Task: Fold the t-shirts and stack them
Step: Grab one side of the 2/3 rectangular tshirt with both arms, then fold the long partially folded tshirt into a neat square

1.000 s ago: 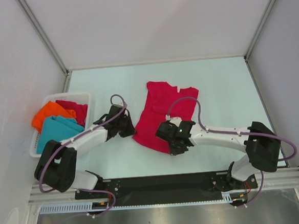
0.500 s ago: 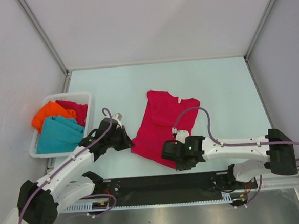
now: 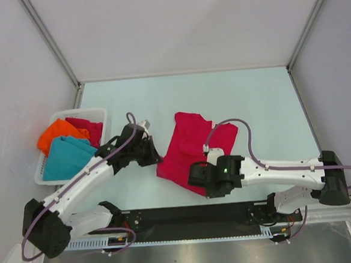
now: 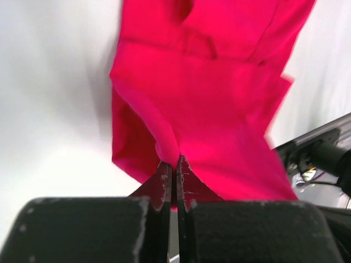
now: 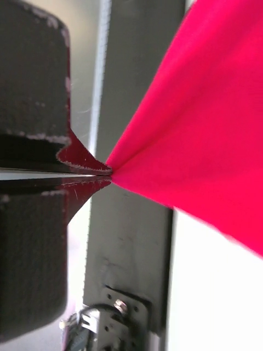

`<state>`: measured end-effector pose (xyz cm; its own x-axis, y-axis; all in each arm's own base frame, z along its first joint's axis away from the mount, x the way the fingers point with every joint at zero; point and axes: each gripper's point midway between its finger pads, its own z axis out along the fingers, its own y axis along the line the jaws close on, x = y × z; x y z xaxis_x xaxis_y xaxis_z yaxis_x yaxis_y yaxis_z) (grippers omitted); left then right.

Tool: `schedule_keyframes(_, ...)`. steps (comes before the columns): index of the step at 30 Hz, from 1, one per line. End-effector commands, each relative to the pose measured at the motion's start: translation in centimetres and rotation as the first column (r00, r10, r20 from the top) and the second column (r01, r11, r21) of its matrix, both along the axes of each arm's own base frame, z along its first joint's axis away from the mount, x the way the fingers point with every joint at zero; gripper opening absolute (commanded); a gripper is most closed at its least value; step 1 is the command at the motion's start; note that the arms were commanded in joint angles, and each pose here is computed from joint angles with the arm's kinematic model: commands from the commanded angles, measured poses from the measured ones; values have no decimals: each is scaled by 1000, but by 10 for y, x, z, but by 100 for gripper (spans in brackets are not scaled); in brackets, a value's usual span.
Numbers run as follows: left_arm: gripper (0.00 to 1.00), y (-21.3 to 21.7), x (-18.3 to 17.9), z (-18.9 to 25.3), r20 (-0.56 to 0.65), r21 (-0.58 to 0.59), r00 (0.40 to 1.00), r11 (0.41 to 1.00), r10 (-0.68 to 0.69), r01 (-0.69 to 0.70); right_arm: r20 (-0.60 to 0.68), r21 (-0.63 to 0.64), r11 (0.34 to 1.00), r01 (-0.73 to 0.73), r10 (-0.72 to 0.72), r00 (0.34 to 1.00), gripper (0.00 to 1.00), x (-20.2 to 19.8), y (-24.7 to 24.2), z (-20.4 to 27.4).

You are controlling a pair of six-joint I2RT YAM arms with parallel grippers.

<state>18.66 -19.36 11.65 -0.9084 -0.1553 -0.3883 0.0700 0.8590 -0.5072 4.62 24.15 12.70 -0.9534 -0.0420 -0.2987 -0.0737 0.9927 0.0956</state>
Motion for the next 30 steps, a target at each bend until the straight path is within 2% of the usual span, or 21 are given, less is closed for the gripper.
schedule_keyframes(1, 0, -26, 56, 47, 120, 11, 993, 1000, -20, 18, 120, -69, 995, 72, -63, 991, 0, 60, -21, 16)
schedule_keyframes(2, 0, -35, 71, 70, 169, -11, 985, 1000, -18, 21, 149, -95, 994, 54, -40, 988, 0, 73, -25, 18)
schedule_keyframes(4, 0, -45, 92, 68, 169, 25, 985, 999, -37, 34, 188, -70, 993, 97, -82, 979, 0, 104, -26, 27)
schedule_keyframes(6, 0, -57, 118, 89, 217, 14, 975, 999, -40, 38, 216, -86, 993, 78, -58, 975, 0, 123, -30, 31)
schedule_keyframes(7, 0, -63, 130, 74, 183, 40, 982, 999, -44, 37, 226, -74, 994, 84, -65, 972, 0, 134, -28, 32)
schedule_keyframes(9, 0, -76, 149, 83, 197, 30, 979, 998, -56, 51, 244, -89, 991, 98, -74, 967, 0, 159, -37, 34)
schedule_keyframes(10, 0, -80, 159, 65, 161, 56, 985, 997, -61, 53, 257, -79, 991, 108, -85, 963, 0, 169, -37, 35)
schedule_keyframes(11, 0, -87, 168, 71, 173, 45, 983, 997, -62, 55, 257, -90, 988, 123, -96, 962, 0, 182, -46, 35)
schedule_keyframes(14, 0, -99, 186, 48, 127, 63, 989, 996, -73, 65, 260, -73, 985, 159, -135, 956, 0, 212, -53, 34)
schedule_keyframes(21, 0, -100, 205, 9, 54, 94, 996, 994, -65, 60, 250, -107, 978, 176, -145, 957, 0, 252, -72, 20)
schedule_keyframes(30, 0, -86, 227, 7, 60, 97, 998, 995, -21, 15, 213, -131, 970, 202, -172, 962, 0, 279, -88, -9)
